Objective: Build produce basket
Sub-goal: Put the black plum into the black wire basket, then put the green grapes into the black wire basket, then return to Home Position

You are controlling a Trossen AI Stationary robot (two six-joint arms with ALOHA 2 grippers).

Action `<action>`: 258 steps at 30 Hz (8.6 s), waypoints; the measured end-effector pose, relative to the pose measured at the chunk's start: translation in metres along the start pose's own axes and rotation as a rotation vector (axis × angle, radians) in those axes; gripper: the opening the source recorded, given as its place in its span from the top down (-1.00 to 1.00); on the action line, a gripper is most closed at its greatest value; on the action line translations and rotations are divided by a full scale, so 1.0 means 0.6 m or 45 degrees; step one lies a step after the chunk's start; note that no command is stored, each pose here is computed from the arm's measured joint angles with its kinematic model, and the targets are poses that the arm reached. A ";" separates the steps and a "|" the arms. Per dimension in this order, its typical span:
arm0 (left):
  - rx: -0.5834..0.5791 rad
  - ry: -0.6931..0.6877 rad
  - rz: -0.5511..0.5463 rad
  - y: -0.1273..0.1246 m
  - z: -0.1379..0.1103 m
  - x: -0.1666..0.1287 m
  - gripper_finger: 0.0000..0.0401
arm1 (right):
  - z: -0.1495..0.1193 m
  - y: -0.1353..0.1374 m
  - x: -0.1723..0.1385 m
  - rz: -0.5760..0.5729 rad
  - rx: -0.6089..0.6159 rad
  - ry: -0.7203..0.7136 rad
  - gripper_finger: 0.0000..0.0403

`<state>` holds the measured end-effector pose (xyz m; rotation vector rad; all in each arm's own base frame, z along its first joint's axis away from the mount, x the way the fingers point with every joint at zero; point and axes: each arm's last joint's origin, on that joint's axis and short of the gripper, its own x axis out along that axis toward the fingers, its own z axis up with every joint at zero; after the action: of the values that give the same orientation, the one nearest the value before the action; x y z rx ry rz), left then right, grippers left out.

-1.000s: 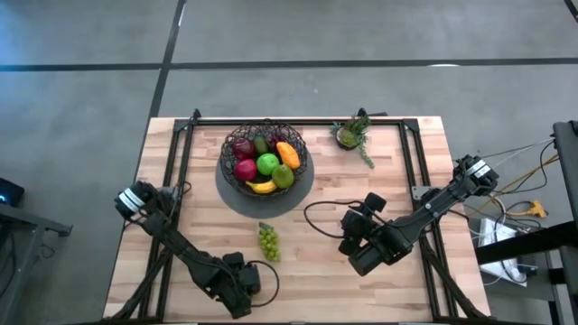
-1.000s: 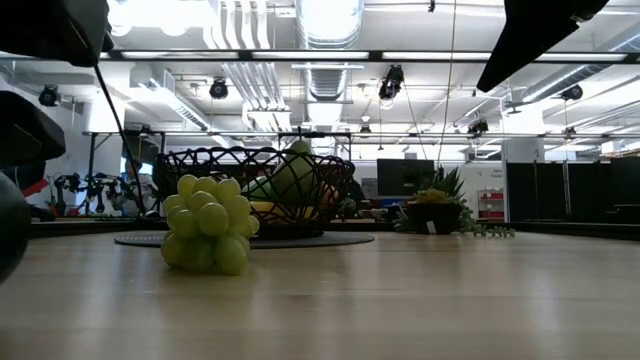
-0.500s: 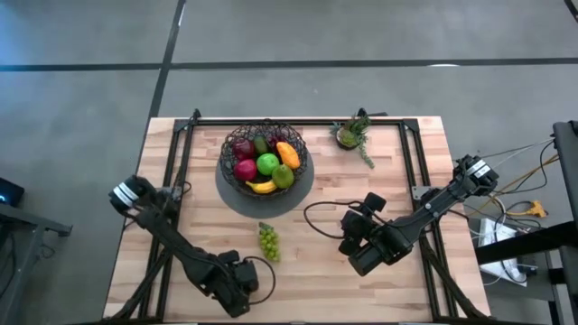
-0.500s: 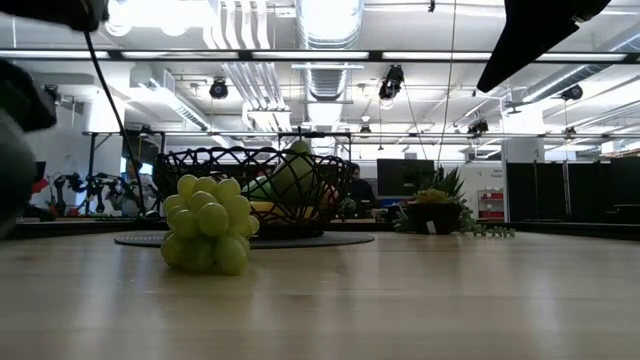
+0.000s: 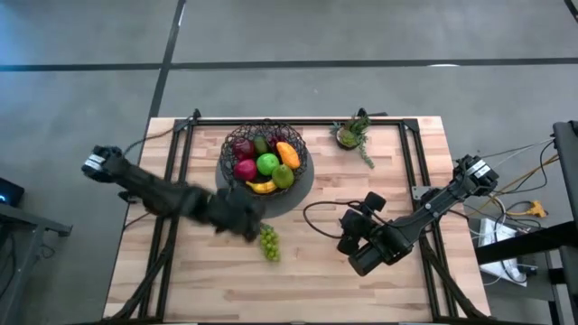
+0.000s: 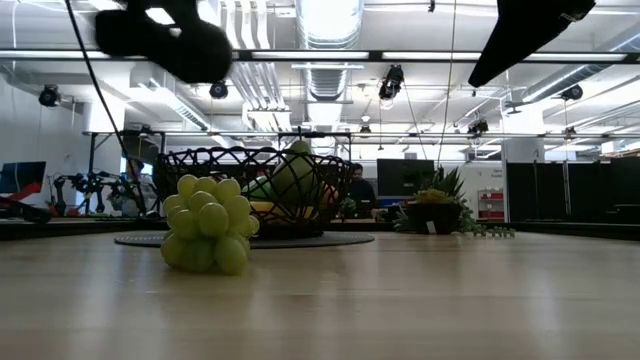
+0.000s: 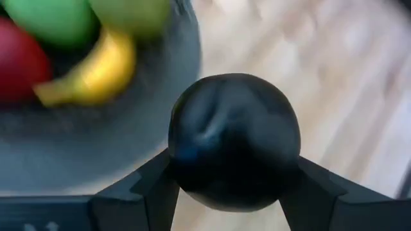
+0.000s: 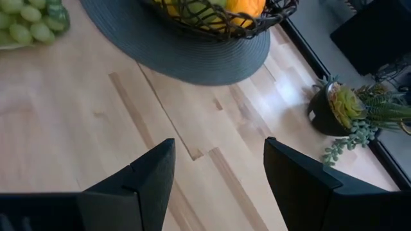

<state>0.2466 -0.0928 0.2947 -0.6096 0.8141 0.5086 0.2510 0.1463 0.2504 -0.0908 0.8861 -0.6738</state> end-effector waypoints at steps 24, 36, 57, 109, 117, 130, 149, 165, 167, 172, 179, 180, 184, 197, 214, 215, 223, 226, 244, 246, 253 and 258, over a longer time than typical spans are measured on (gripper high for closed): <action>-0.078 0.297 0.245 0.158 0.154 0.154 -0.07 | 0.002 0.005 -0.002 0.019 0.084 -0.036 -0.10; -0.065 0.346 0.284 0.169 0.155 0.157 -0.60 | 0.003 0.005 -0.002 0.022 0.084 -0.038 -0.10; -0.328 0.324 -0.070 0.025 0.019 0.013 -0.63 | 0.003 0.006 -0.001 0.020 0.102 -0.052 -0.10; -0.380 -0.058 -0.048 -0.013 0.012 0.155 0.96 | 0.011 0.013 -0.002 0.046 0.201 -0.128 -0.10; -0.294 -0.223 -0.257 -0.021 0.061 0.054 0.96 | 0.011 0.014 -0.002 0.046 0.186 -0.129 -0.10; -0.317 -0.760 -0.050 0.072 0.142 -0.048 0.96 | 0.011 0.014 -0.001 0.041 0.183 -0.136 -0.10; -0.401 -0.765 0.533 0.220 0.198 0.059 0.96 | 0.011 0.015 -0.001 0.050 0.208 -0.133 -0.10; -0.387 -0.721 0.572 0.236 0.174 0.131 0.96 | 0.012 0.015 -0.001 0.054 0.208 -0.133 -0.10; -0.379 -0.701 0.579 0.237 0.170 0.132 0.96 | 0.012 0.015 -0.001 0.054 0.206 -0.133 -0.10; -0.352 -0.667 0.559 0.238 0.171 0.132 0.94 | 0.012 0.015 -0.001 0.054 0.194 -0.134 -0.10; -0.318 -0.638 0.598 0.249 0.171 0.102 0.61 | 0.012 0.016 -0.001 0.056 0.197 -0.135 -0.10; -0.322 -0.630 0.609 0.252 0.170 0.097 0.54 | 0.012 0.016 -0.001 0.056 0.197 -0.135 -0.10; -0.313 -0.587 0.652 0.263 0.160 0.074 0.25 | 0.012 0.016 -0.001 0.063 0.197 -0.125 -0.10; -0.363 -0.689 0.366 0.266 0.130 -0.049 0.00 | 0.046 0.012 -0.043 0.356 -0.015 0.029 -0.10; -0.231 -0.646 -0.033 0.192 0.074 -0.071 0.04 | -0.050 -0.184 -0.053 0.676 0.185 0.027 0.81; -0.213 -0.636 -0.057 0.182 0.072 -0.067 0.04 | -0.062 -0.190 -0.046 0.720 0.232 0.017 0.88; -0.091 -0.569 -0.220 0.102 0.056 -0.031 0.04 | -0.117 -0.217 0.001 0.932 0.498 -0.185 0.96; -0.050 -0.522 -0.203 0.085 0.050 -0.013 0.04 | -0.133 -0.231 0.010 0.934 0.542 -0.217 0.96; -0.142 -0.459 -0.204 0.055 0.056 0.014 0.04 | -0.215 -0.323 0.014 1.145 0.818 -0.667 0.96; -0.147 -0.465 -0.214 0.054 0.058 0.012 0.04 | -0.214 -0.314 0.019 1.171 0.799 -0.668 0.96; -0.178 -0.506 -0.273 0.047 0.064 0.008 0.04 | -0.213 -0.280 0.046 1.257 0.822 -0.861 0.96; -0.179 -0.499 -0.291 0.046 0.064 0.008 0.04 | -0.219 -0.270 0.066 1.263 0.848 -0.987 0.96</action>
<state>0.2515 -0.0462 0.3033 -0.6952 0.3348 0.4585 0.0892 0.0208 0.1944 0.6185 -0.1251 0.0628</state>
